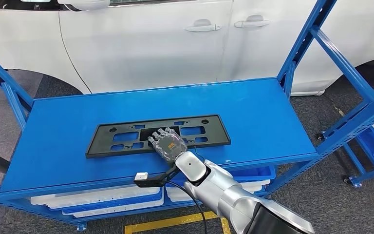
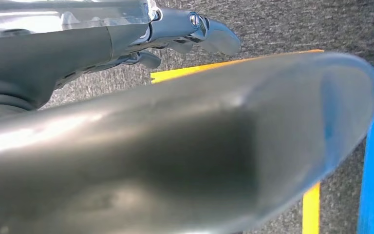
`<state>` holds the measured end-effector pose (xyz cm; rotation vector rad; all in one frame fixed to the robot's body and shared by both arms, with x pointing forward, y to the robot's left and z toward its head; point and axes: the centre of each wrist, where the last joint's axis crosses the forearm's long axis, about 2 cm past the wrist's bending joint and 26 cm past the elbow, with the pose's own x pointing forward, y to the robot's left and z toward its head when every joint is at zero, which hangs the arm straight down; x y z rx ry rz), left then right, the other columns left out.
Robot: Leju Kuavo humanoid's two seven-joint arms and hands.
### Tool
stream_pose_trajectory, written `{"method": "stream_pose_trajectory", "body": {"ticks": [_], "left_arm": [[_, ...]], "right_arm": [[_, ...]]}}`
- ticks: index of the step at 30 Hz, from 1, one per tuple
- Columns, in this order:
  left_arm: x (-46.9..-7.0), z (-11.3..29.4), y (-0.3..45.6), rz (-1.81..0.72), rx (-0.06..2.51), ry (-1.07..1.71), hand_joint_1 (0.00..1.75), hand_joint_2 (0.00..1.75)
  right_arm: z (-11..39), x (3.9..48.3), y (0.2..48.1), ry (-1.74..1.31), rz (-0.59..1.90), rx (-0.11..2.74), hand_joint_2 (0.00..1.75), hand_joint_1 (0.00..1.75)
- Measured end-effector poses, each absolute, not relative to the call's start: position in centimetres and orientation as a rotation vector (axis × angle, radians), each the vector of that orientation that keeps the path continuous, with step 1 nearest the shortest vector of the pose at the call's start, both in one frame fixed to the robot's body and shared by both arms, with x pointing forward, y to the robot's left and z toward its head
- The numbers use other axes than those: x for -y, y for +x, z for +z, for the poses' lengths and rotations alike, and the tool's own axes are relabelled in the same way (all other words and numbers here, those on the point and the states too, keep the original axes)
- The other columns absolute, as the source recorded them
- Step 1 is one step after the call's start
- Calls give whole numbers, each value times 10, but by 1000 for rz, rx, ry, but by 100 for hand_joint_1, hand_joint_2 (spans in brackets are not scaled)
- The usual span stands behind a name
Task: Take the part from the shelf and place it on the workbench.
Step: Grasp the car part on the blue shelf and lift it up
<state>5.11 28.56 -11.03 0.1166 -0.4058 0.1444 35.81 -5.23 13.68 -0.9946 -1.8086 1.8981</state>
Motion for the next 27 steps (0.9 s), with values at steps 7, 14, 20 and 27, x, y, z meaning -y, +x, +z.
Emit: {"method": "stream_pose_trajectory", "body": {"ticks": [7, 14, 20, 27], "left_arm": [[-284, -110, 51, 133, 410, 107, 0, 0], [-284, -110, 52, 102, 465, 105, 0, 131], [-286, -110, 50, 102, 507, 128, 0, 175], [-286, -111, 49, 177, 524, 126, 0, 175]], "right_arm": [[134, 49, 355, -987, 1906, 1815, 175, 175], [138, 46, 355, -951, 1856, 1853, 175, 175], [149, 47, 361, -879, 1689, 1981, 175, 175], [198, 53, 368, -477, 1124, 2275, 175, 175]]}}
